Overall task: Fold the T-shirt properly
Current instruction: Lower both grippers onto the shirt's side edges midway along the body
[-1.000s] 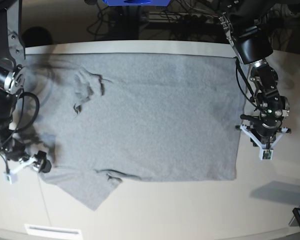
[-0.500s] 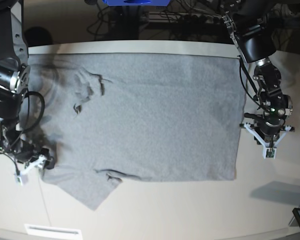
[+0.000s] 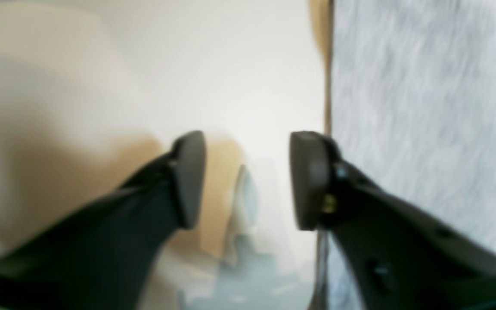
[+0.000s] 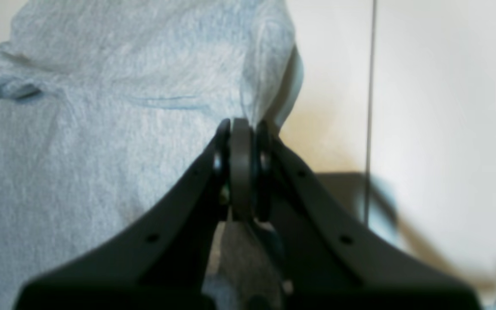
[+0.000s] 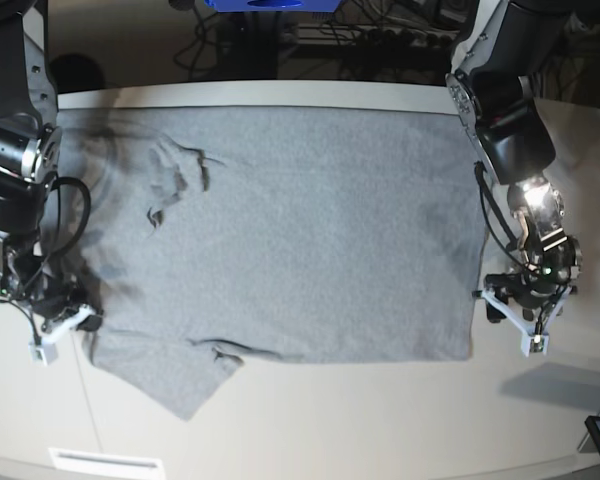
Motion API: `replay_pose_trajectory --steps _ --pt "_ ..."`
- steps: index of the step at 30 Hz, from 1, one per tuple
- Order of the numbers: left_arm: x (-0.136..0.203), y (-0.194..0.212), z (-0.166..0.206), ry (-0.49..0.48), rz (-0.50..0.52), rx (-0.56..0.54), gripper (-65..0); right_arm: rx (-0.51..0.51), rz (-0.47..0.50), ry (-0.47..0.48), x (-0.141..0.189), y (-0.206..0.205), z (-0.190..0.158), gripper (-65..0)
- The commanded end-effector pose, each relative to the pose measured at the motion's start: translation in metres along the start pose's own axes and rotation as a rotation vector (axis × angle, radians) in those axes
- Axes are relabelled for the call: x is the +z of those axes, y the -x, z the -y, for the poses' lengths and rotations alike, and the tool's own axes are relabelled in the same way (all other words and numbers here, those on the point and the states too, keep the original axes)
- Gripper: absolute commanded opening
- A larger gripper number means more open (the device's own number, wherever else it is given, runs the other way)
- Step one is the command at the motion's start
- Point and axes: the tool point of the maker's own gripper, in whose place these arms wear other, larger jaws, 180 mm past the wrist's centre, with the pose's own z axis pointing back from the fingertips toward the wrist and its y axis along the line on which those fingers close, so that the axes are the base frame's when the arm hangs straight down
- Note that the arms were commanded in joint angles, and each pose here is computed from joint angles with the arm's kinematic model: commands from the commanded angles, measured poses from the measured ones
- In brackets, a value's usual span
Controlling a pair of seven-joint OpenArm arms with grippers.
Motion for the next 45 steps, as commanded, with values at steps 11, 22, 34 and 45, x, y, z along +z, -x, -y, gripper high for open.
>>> replay_pose_trajectory --steps 11,22,34,45 --pt "-0.038 -0.056 0.004 0.185 0.087 0.394 -24.4 0.02 0.06 0.004 0.008 -0.027 0.003 -65.0" --pt "-0.05 -0.037 0.0 0.157 0.054 0.462 -24.4 0.019 0.058 0.006 0.009 -0.026 0.004 -65.0" --pt "-0.056 -0.019 0.041 0.206 -0.025 0.373 -24.7 0.017 0.049 0.009 0.009 -0.021 0.006 -65.0" --pt "-0.059 -0.008 0.064 0.238 -0.05 0.362 -24.9 0.015 0.044 0.01 0.008 -0.018 0.007 -65.0"
